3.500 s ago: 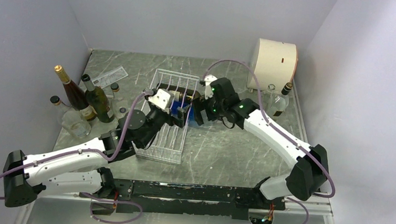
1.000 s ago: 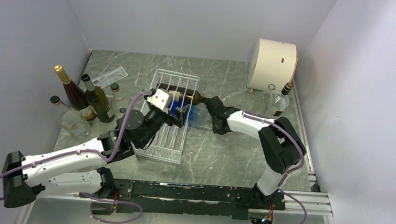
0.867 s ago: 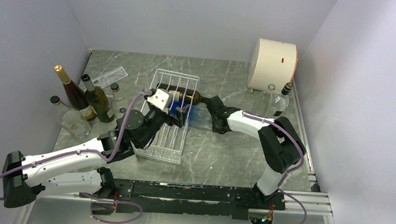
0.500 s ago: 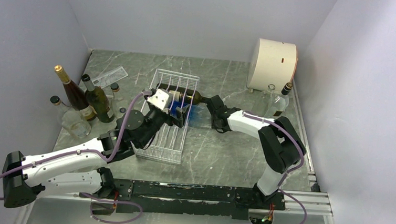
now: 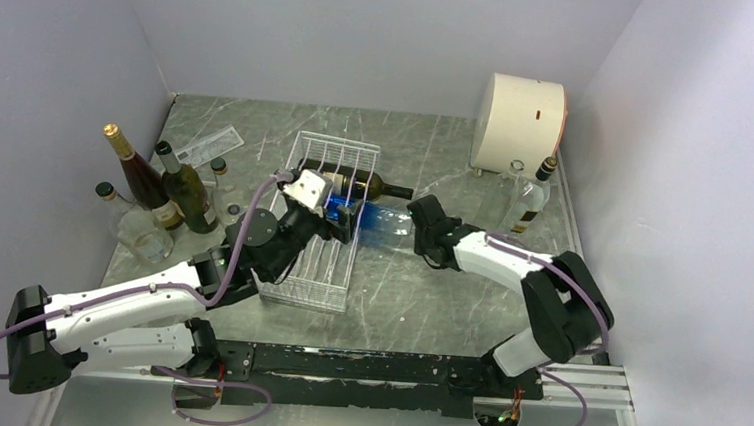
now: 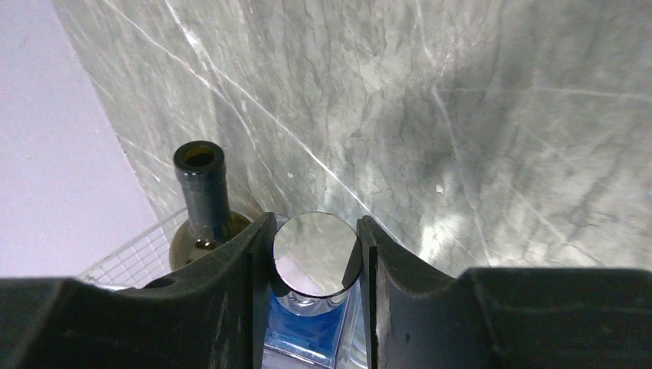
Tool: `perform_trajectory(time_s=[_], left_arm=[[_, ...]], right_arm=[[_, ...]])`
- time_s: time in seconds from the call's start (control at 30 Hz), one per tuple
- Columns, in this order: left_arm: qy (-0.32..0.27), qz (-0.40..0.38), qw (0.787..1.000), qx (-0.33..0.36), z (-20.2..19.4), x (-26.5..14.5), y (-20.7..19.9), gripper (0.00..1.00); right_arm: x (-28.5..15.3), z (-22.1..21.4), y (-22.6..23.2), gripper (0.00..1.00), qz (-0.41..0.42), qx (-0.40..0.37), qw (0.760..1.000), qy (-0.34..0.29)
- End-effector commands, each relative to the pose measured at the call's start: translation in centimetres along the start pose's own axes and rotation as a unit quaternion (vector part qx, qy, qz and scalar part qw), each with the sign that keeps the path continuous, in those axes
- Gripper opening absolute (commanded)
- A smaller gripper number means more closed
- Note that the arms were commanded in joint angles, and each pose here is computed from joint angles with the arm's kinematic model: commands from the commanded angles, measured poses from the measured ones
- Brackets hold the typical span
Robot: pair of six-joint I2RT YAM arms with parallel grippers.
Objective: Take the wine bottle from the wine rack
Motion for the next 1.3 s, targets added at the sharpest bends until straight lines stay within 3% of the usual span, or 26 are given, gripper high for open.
perform_trajectory(time_s=[0.0,0.17,0.5,0.9,1.03,1.27], left_arm=[[-0.006,-0.003,1.000,-0.002,0.2,0.3,-0.3,0.95],[0.010,0.000,1.000,0.010,-0.1,0.8,-0.5,0.93],[-0.005,0.013,1.000,0.020,0.0,0.6,0.2,0.95],[0.013,0.014,0.999,0.036,-1.3,1.3,-0.1,0.94],[0.011,0.017,0.999,0.041,-1.3,1.3,0.1,0.94],[0.014,0.012,0.999,0.038,-1.2,1.3,-0.2,0.93]], right_arm=[[-1.2,3.5,0.1,0.11,0.018,-0.017,0.999,-0.044],[-3.6,7.1,1.2,0.00,0.051,-0.075,0.991,-0.097],[-8.3,13.5,0.1,0.00,0.112,-0.108,0.974,-0.165],[-15.7,18.6,0.8,0.00,0.161,-0.219,0.938,-0.215],[-19.1,19.6,2.6,0.00,0.202,-0.285,0.909,-0.228],[-27.7,18.1,8.9,0.00,0.375,-0.452,0.778,-0.223]])
Point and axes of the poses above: each gripper's point midway between its finger pads, its own x axis out along the fingers, its own y axis along the line the jaws close on, z = x × y, the point moved 1 cm from there along -x, back along the fingers, and after that the axes turned 1 degree about x, right-handed, at the moved point
